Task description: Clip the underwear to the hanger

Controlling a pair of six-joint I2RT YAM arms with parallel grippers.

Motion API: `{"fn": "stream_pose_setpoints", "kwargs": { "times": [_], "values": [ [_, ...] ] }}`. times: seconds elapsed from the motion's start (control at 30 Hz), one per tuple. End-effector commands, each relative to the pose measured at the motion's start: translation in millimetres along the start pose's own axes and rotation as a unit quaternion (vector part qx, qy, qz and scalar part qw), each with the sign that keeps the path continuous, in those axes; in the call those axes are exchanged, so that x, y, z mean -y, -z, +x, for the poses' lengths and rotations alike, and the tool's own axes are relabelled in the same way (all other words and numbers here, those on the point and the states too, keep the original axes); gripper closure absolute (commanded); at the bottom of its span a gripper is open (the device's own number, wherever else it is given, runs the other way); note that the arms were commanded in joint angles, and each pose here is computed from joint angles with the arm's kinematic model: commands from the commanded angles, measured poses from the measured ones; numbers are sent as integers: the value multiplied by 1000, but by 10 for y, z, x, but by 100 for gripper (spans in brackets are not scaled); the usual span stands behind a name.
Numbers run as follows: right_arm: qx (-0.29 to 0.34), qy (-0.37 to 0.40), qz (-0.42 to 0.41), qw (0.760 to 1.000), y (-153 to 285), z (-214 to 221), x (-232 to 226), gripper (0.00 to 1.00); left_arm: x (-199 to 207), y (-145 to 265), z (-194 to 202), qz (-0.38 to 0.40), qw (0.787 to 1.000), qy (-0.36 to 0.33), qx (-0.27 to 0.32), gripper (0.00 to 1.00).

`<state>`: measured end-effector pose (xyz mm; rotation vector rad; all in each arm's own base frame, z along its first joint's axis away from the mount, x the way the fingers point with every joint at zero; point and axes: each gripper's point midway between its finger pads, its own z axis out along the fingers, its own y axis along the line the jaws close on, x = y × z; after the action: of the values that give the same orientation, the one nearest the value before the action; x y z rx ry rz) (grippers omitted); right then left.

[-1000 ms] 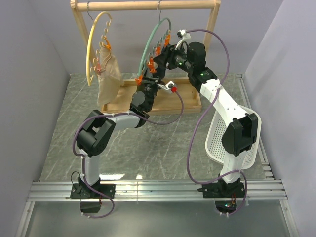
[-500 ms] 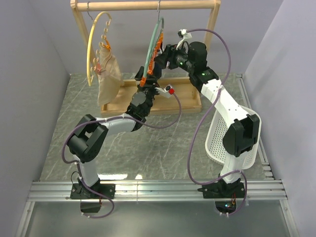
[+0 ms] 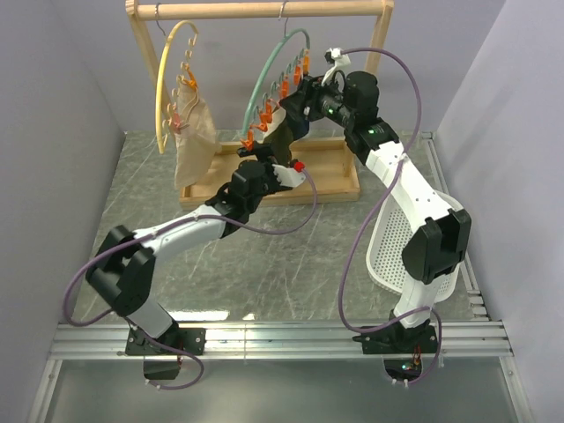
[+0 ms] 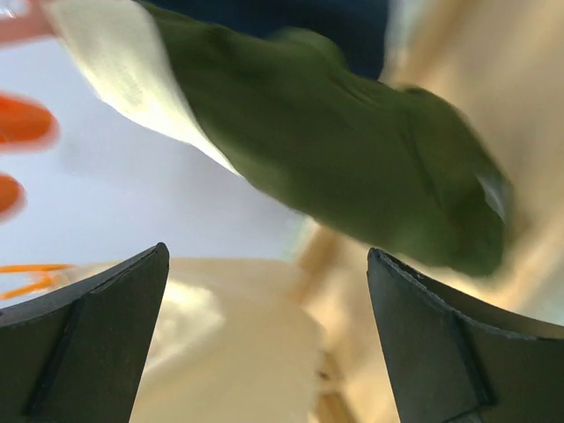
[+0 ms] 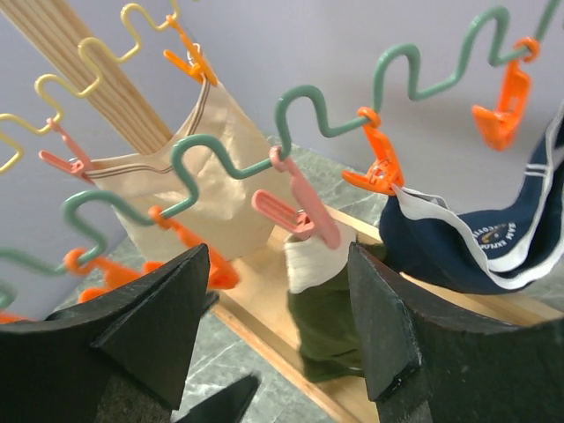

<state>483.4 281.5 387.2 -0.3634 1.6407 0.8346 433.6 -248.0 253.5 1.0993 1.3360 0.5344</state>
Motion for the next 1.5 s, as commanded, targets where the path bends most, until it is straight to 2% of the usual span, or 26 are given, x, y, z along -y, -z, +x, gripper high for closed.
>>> {"fn": "stream_pose_setpoints", "kwargs": {
  "times": [0.0,0.2,0.27,0.47,0.6,0.63,0.73,0.8,0.93,1.03,1.13,1.2,1.23,1.27,1.37,1.47],
  "values": [
    [37,25,-17,999,266,-392,-178,29,271,368,-31,116,991,60,6,1],
    [35,24,-31,999,348,-396,-215,28,618,830,-10,225,971,73,30,1],
    [33,24,-43,998,384,-397,-268,28,728,952,38,259,962,84,19,1],
    [21,28,-76,997,529,-347,-397,29,938,1413,-42,348,927,136,38,1],
    [12,29,-95,995,671,-291,-476,30,910,1575,-49,359,908,214,34,5],
    [10,29,-97,995,706,-279,-472,31,855,1565,19,361,898,250,29,8],
    [-2,34,-110,993,894,-240,-533,32,665,1473,215,339,887,313,21,13],
    [-17,39,-115,992,960,-143,-530,32,671,1434,285,346,877,334,20,19],
    [-38,45,-102,993,1151,-3,-511,32,509,1273,465,315,882,349,21,20],
    [-40,52,-83,994,1258,147,-440,32,286,1195,468,289,887,354,61,21],
    [-38,67,-89,993,1351,136,-493,33,137,1228,405,295,873,375,101,22],
    [-39,68,-95,992,1371,158,-511,34,53,1285,266,301,864,374,152,21],
    [-37,67,-94,993,1387,141,-521,35,24,1302,243,296,863,375,165,20],
    [-36,53,-90,994,1395,137,-524,36,-101,1296,151,270,869,360,207,20],
    [-33,62,-104,992,1456,127,-591,36,-214,1332,-20,264,854,368,255,18],
    [-35,63,-110,991,1475,173,-606,37,-284,1303,-116,261,842,389,269,19]
  ]
}}
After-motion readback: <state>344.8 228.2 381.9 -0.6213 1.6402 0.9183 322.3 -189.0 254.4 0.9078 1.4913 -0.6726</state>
